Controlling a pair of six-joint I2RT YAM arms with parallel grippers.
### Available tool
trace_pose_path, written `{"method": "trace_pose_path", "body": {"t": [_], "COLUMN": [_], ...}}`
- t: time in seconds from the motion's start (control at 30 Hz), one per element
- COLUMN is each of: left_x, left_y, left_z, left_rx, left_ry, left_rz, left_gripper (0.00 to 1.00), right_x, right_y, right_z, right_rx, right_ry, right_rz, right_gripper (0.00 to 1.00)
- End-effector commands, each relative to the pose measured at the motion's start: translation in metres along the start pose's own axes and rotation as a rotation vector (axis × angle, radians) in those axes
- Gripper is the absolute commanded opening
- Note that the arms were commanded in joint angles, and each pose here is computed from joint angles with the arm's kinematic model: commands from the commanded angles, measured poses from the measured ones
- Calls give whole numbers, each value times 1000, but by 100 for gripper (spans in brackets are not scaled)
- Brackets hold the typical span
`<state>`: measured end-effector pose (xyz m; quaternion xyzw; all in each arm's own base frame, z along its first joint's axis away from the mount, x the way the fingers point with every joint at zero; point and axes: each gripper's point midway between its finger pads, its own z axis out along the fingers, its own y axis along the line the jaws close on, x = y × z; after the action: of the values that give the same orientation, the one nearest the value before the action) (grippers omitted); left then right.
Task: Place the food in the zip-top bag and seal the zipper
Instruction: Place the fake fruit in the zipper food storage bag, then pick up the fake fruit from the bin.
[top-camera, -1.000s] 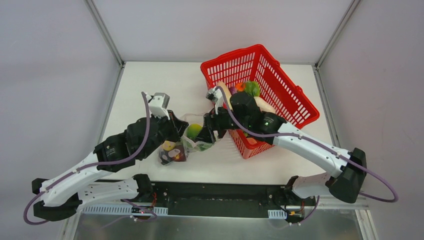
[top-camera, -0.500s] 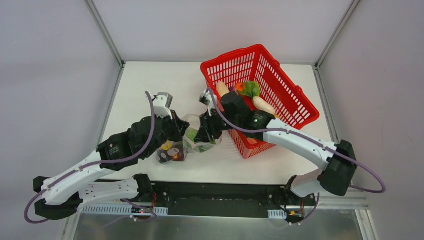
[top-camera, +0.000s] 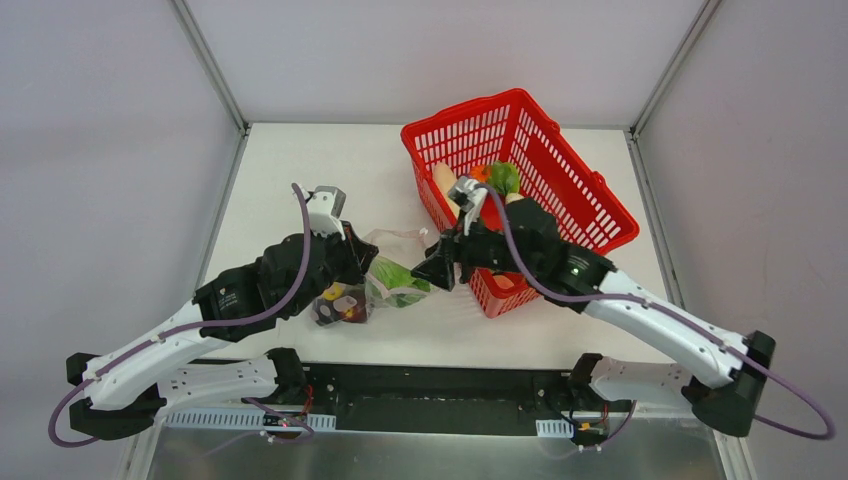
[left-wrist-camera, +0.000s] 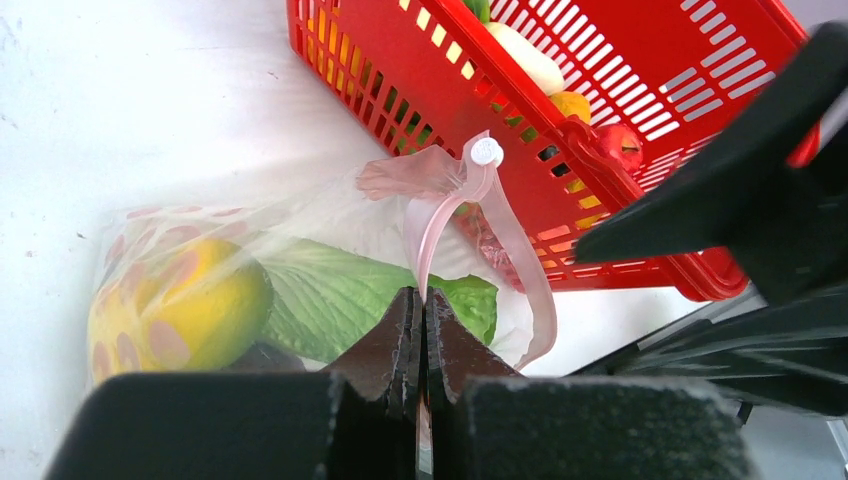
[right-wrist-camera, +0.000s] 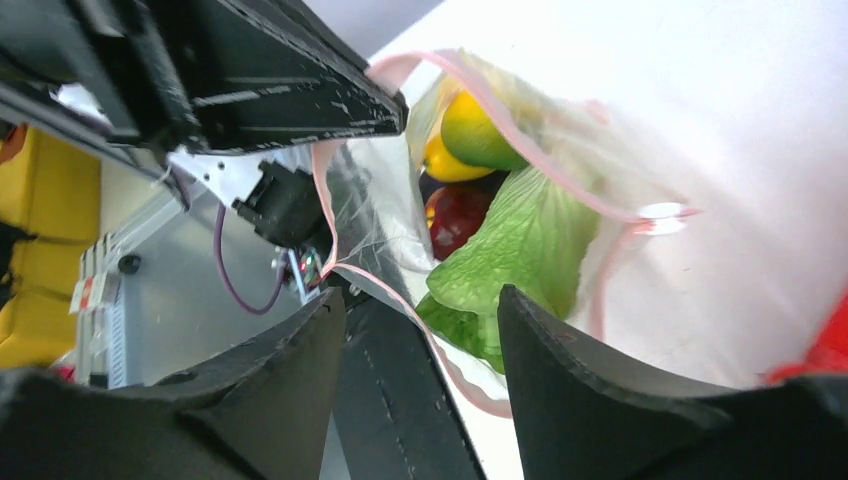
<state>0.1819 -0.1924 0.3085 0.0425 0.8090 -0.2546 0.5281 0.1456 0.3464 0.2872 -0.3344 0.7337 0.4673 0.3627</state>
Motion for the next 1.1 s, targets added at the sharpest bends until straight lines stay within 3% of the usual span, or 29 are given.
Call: {"method": "trace_pose_path", "body": {"t": [0.0, 0.1, 0.27, 0.43, 0.63, 0.7, 0.9, 1.07], "left_x": [-19, -18, -19, -17, -16, -16, -17, -17], "left_y": [0, -1, 0, 0, -1, -1, 0, 1], "left_z": [-3, -3, -3, -3, -3, -3, -3, -4], "left_rx": [-10, -8, -9, -7, -1, 0, -7, -11], "left_ry": [-55, -55, -58, -54, -51, -50, -47, -51], "left_rz": [-25, -30, -30, -29, -29, -28, -23, -26], "left_gripper": [0, 0, 0, 0, 0, 0, 0, 0], "right_x": [-39, -57, -87, -81, -54, -47, -34, -38], "right_y": [-6, -20, -85, -140, -178, -188, -207, -201], "right_z": [-35, -58, -109, -137, -129, -127, -125, -122], "right_rx": [116, 231, 677, 962, 954, 969, 976, 924], "right_ry": [-204, -304, -480, -426, -301, -273, -227, -276], "right_rz": [-84, -114, -122, -60, 139, 208, 373, 379], "right_gripper": [61, 64, 75, 85, 90, 99, 100, 100]}}
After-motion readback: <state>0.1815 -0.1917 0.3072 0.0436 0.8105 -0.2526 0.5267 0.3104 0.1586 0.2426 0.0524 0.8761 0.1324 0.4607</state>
